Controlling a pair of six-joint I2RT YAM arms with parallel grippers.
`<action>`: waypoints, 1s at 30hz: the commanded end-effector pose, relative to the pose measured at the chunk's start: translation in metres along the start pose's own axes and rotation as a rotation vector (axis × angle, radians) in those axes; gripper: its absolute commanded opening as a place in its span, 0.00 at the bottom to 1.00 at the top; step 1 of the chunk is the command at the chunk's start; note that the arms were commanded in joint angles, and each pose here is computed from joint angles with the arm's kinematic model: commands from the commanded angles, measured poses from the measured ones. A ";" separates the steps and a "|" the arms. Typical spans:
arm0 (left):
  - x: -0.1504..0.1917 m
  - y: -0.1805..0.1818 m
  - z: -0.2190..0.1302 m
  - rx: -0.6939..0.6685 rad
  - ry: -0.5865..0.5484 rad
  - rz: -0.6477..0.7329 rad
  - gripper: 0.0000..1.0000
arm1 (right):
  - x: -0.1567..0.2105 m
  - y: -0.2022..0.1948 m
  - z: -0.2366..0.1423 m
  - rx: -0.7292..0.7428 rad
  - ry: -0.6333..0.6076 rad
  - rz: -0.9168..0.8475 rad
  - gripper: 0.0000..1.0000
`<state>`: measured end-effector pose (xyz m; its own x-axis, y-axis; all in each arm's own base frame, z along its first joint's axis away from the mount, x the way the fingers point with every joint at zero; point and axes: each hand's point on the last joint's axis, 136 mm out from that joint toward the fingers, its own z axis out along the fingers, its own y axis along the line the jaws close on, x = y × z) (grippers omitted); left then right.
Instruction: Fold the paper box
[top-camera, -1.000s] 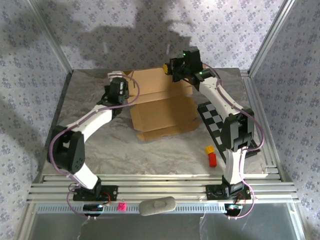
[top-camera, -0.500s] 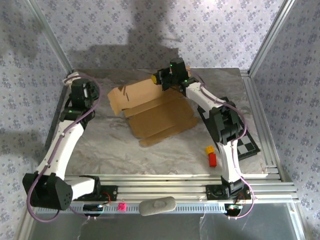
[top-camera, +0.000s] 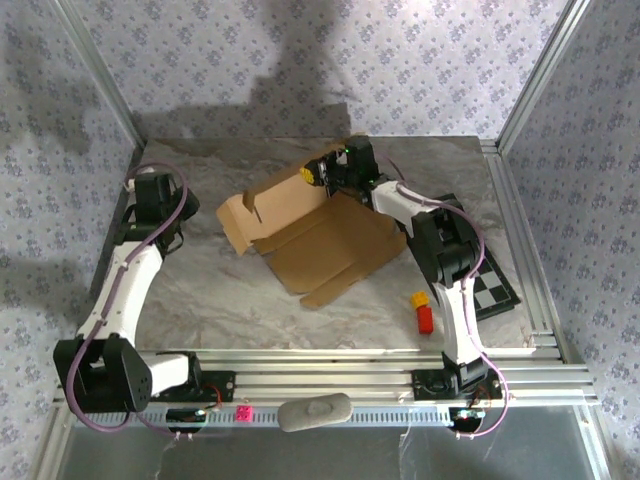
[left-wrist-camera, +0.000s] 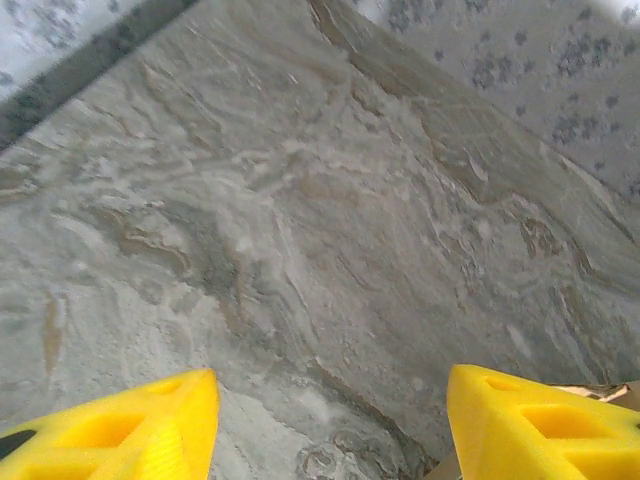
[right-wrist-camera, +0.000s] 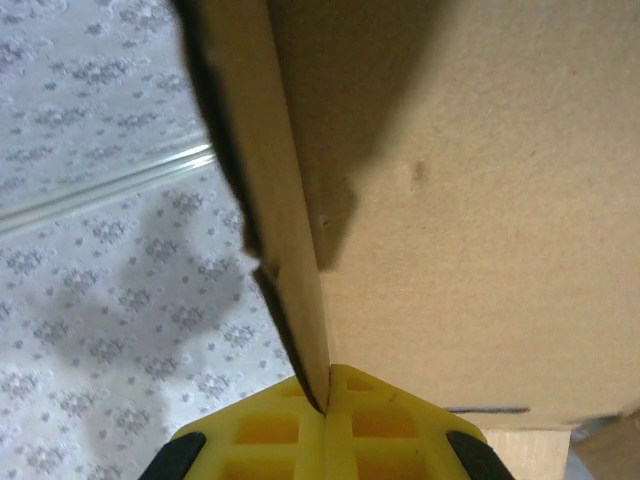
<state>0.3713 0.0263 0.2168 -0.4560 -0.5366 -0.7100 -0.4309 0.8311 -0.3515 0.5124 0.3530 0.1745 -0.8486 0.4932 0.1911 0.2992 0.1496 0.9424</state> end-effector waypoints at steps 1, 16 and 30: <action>0.013 -0.012 0.012 0.102 0.059 -0.018 0.57 | 0.005 0.018 -0.018 -0.096 0.046 -0.135 0.00; 0.055 -0.044 0.027 0.360 0.149 0.072 0.46 | 0.000 -0.009 -0.042 -0.224 0.121 -0.200 0.00; 0.118 -0.085 0.042 0.591 0.231 0.389 0.34 | -0.001 -0.003 -0.040 -0.229 0.140 -0.207 0.00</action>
<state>0.3830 -0.0838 0.1293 -0.6978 -0.2338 -0.6770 0.1309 0.8877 -0.4415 0.4925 0.3186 0.1743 -0.9320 0.3615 0.0243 0.0414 0.0395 0.9984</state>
